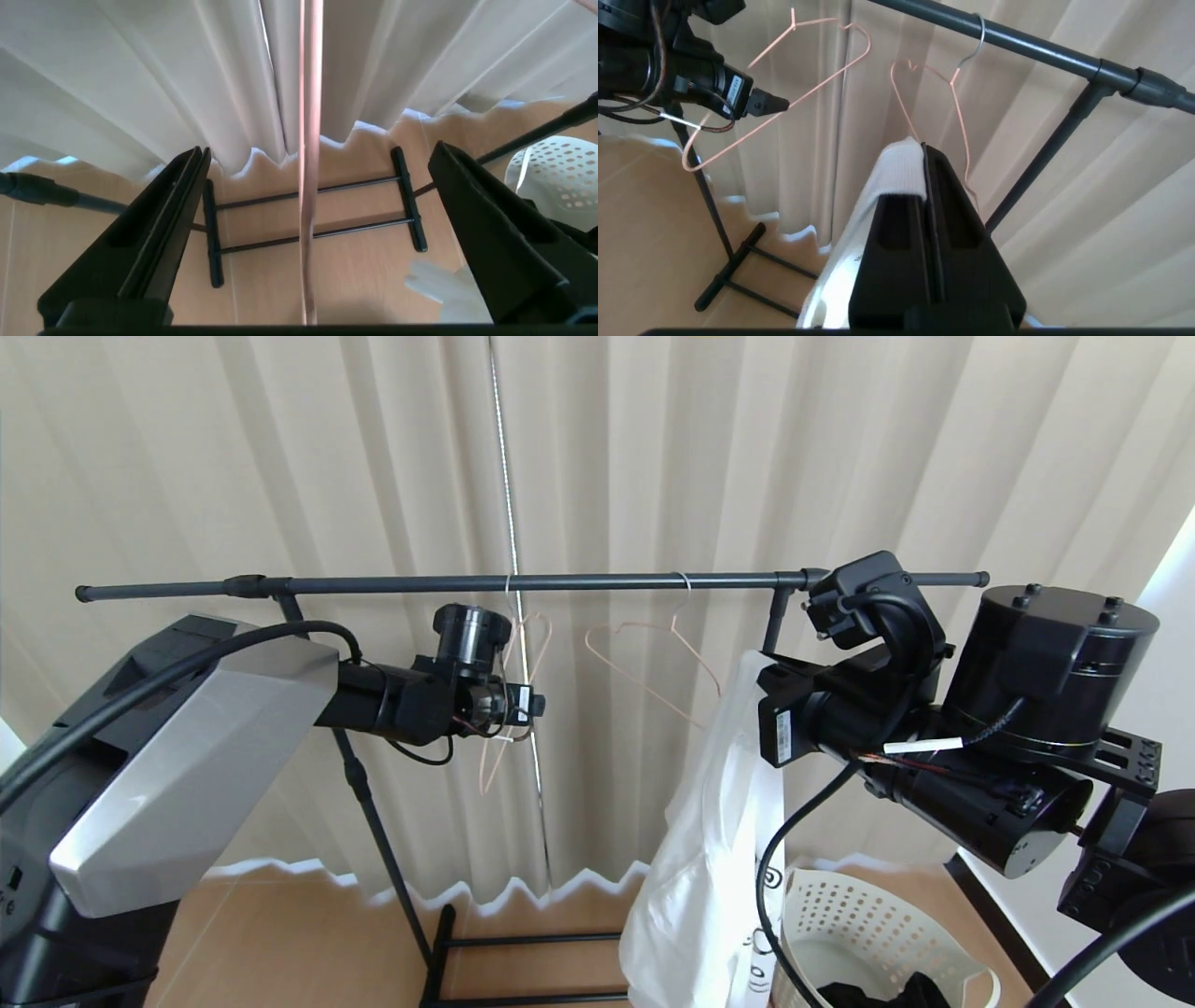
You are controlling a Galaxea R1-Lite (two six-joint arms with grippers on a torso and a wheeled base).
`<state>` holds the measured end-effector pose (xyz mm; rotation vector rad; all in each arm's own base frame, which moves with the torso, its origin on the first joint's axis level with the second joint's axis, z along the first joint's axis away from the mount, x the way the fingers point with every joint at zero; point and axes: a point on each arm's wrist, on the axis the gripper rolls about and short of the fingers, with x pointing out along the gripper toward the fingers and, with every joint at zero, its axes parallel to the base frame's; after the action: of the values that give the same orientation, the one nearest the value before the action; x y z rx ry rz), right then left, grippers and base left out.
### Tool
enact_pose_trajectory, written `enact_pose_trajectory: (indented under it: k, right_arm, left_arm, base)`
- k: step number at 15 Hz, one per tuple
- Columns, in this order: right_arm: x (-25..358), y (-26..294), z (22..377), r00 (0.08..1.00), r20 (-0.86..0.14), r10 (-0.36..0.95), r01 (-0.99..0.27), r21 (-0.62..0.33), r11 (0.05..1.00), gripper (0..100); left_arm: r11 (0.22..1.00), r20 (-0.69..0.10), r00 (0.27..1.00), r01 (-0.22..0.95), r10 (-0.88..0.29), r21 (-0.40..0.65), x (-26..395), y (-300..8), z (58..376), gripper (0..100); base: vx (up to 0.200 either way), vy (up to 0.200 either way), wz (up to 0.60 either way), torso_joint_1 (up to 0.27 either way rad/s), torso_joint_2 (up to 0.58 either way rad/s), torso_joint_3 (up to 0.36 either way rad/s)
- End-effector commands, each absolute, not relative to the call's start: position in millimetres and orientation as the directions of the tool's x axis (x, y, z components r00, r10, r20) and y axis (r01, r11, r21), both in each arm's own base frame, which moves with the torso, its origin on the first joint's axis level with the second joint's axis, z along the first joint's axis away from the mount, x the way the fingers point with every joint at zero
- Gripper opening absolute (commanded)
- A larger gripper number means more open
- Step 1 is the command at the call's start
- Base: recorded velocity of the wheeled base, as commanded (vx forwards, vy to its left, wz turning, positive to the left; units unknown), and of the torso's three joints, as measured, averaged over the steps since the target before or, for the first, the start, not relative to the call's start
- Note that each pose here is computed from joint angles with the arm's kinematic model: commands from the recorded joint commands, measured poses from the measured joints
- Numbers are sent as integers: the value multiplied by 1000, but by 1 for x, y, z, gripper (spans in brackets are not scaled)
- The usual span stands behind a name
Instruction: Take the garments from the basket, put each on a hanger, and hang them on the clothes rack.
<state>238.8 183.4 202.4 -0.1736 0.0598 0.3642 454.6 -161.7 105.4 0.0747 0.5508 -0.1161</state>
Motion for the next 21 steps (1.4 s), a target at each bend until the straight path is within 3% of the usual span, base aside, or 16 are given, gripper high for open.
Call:
enact_pose_trajectory:
  k: [1,6,7,21]
  right_arm:
    - [240,184,202,933,-92,349,-359,-159,920,0]
    - [241,185,201,933,-93,348,-359,-161,919,0]
    - [241,184,201,933,-93,347,-358,-166,919,0]
    - [240,183,203,934,-86,347,-357,-165,919,0]
  left_arm:
    - [992,-535,841,122,-81,41,464,-161,91,100]
    - [992,-518,851,118,-82,37,470,-162,93,100]
    - [992,-518,851,119,-82,38,470,-162,93,0]
    - [995,-473,878,95,-76,17,466,-158,118,0]
  base:
    - [0,0,0,0,0,0]
    - [0,0,0,0,0,0]
    - [0,0,0,0,0,0]
    - [0,0,0,0,0,0]
